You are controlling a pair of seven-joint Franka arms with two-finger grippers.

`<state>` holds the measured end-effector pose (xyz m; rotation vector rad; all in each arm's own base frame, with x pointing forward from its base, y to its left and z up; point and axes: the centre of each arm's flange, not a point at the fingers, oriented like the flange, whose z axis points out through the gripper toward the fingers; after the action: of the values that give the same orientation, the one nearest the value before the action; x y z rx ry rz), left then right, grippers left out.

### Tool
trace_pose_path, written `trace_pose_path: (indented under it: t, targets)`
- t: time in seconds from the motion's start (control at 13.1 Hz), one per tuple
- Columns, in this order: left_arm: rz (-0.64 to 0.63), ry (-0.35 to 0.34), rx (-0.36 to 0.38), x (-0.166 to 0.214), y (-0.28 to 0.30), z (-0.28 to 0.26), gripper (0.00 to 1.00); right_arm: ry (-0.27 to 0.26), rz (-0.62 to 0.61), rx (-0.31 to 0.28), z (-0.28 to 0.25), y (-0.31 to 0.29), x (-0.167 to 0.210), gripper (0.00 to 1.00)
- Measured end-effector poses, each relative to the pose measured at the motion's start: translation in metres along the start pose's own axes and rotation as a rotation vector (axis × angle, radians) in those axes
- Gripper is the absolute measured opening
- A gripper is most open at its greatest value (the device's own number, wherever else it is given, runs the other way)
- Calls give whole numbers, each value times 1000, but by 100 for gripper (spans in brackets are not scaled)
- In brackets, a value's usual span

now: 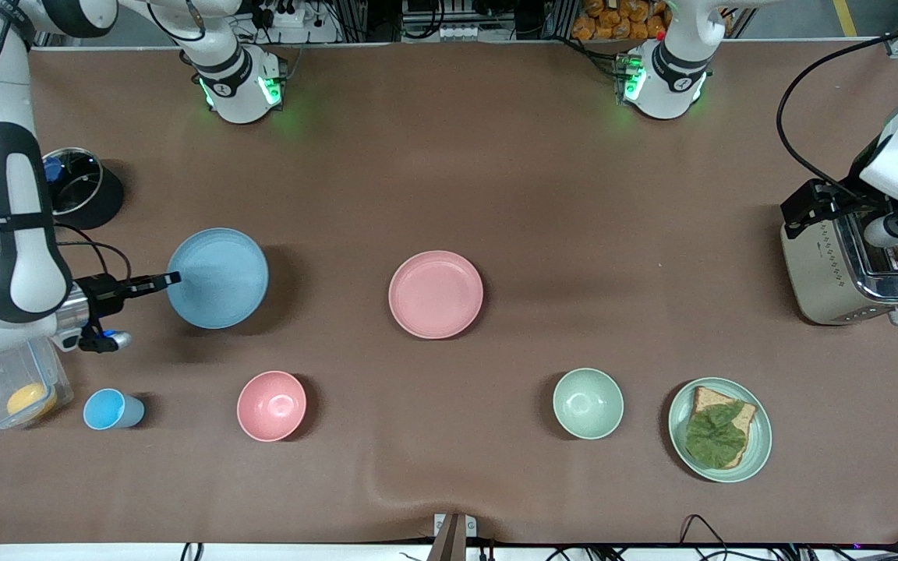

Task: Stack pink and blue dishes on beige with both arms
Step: 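Lift and carry the blue plate with the right gripper onto the pink plate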

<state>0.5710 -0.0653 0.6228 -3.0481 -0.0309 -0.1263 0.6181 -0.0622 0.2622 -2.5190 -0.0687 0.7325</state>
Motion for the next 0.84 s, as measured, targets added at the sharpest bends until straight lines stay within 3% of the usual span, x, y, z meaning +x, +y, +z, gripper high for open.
trace_pose_path:
  t: [0.23, 0.38, 0.84]
  targets:
    - [-6, -12, -21, -3, -2, -2, 100, -28, -91, 19, 30, -91, 16, 5]
    - [-10, -15, -23, -5, -4, -4, 100, -34, -162, -5, 62, -146, 27, 5]
    - [-12, -18, -22, -5, -5, -4, 100, 193, -344, -118, 166, -301, 56, 5]
